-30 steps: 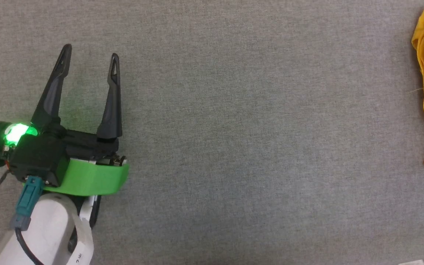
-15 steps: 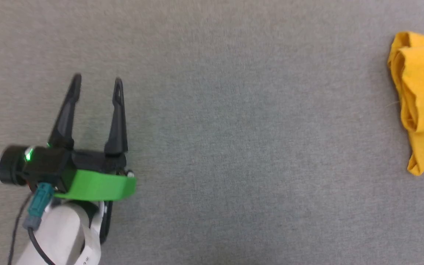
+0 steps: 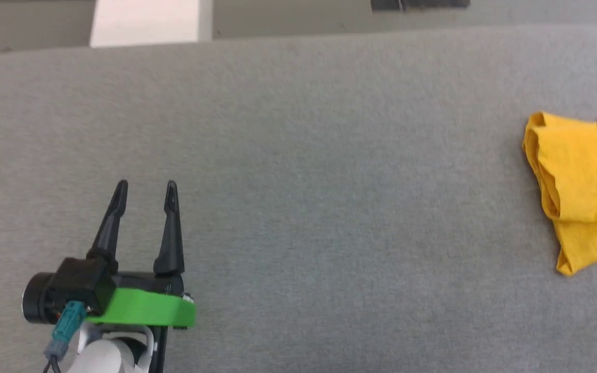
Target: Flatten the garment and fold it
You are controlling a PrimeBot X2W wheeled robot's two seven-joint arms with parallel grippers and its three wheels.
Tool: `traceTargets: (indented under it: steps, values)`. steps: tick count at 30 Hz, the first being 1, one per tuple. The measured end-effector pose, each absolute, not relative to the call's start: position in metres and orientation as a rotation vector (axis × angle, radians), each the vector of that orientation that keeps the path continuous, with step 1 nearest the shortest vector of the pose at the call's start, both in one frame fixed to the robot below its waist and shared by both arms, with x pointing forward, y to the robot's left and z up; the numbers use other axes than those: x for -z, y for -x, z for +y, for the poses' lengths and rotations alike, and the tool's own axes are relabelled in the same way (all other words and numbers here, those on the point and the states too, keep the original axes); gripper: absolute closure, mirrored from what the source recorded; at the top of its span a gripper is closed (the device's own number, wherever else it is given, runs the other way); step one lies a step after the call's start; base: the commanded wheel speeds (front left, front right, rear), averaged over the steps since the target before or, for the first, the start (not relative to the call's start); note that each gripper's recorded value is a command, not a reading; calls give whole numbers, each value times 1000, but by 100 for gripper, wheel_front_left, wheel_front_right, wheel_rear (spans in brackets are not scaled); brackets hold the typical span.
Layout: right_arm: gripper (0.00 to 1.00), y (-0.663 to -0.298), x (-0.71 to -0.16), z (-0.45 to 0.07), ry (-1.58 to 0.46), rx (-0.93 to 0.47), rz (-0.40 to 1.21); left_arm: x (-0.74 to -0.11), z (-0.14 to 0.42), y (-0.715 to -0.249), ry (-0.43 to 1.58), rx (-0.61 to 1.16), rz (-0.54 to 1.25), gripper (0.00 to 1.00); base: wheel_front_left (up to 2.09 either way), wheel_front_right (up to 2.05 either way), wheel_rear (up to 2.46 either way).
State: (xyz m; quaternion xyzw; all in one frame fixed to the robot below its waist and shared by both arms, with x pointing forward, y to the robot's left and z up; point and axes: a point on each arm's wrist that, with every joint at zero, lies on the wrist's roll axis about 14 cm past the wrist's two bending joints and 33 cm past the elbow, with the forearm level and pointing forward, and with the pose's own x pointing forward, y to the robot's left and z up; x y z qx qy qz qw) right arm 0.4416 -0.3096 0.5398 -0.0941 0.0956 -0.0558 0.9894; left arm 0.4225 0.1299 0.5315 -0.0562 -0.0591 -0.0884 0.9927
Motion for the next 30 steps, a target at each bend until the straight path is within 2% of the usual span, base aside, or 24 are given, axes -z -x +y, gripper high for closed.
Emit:
traceTargets:
  steps: [6,12,18,24,30]
  values:
    - [0,-423,-570,-262,142,48,19,-545,145,-398,102,134,-144,0,0,0,0]
    - [0,-402,-569,-231,116,17,-50,-544,155,-375,110,90,-139,0,0,0,0]
    - [0,-381,-551,-211,98,3,-55,-534,159,-359,126,63,-114,0,0,0,0]
    - [0,-368,-531,-213,139,16,-33,-531,162,-348,145,48,-111,0,0,0,0]
    - [0,-362,-513,-213,89,14,4,-526,164,-341,155,41,-104,0,0,0,0]
